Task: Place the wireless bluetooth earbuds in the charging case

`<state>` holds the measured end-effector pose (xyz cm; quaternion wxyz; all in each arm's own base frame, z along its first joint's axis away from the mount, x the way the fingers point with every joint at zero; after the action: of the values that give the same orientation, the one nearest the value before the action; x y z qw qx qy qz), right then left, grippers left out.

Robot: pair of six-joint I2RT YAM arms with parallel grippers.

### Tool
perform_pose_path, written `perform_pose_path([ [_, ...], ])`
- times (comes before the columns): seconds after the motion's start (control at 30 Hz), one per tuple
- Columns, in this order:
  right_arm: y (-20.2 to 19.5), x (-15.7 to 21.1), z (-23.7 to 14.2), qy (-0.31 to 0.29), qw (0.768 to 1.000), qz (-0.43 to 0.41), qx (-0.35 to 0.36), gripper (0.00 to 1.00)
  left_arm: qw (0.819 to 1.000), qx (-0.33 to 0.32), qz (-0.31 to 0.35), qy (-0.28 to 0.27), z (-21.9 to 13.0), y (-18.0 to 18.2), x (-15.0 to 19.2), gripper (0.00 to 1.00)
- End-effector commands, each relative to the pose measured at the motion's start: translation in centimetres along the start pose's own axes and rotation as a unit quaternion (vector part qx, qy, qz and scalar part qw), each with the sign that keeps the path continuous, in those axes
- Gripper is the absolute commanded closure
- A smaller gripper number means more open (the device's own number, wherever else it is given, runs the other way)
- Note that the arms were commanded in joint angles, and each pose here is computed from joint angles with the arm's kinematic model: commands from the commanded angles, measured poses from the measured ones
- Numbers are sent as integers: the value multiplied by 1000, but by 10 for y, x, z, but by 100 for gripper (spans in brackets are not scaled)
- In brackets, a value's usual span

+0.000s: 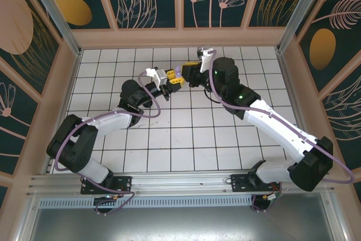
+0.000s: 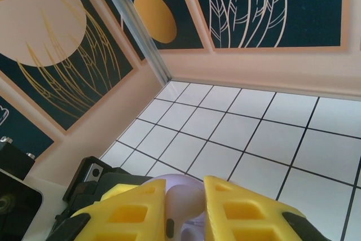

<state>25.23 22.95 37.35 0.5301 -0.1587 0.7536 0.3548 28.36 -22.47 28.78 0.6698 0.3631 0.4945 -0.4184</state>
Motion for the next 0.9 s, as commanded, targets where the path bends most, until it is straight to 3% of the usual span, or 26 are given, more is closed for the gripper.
perform_pose_path([
  [0.0, -4, 8, 8, 11, 999, 21, 25, 79, 997, 0, 39, -68, 3, -3, -35, 95],
  [0.43, 4, -22, -7, -68, 996, 47, 26, 78, 996, -54, 33, -67, 3, 5, -30, 95],
  [0.87, 18, -32, -1, -61, 997, 37, -21, 78, 997, -43, 37, -62, 3, 4, -27, 95],
])
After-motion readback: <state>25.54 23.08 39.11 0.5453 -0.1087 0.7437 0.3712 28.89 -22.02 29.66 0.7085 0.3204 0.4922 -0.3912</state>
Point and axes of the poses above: each hand's point on the last joint's axis, 136 mm out from that joint toward the fingers, its own z axis out along the fingers, its own y axis along the line the jaws close on, x = y × z, the point moved 10 cm from there along -z, back along the fingers, and after that the axes turned 1 degree about -z, right-handed, at the moved point
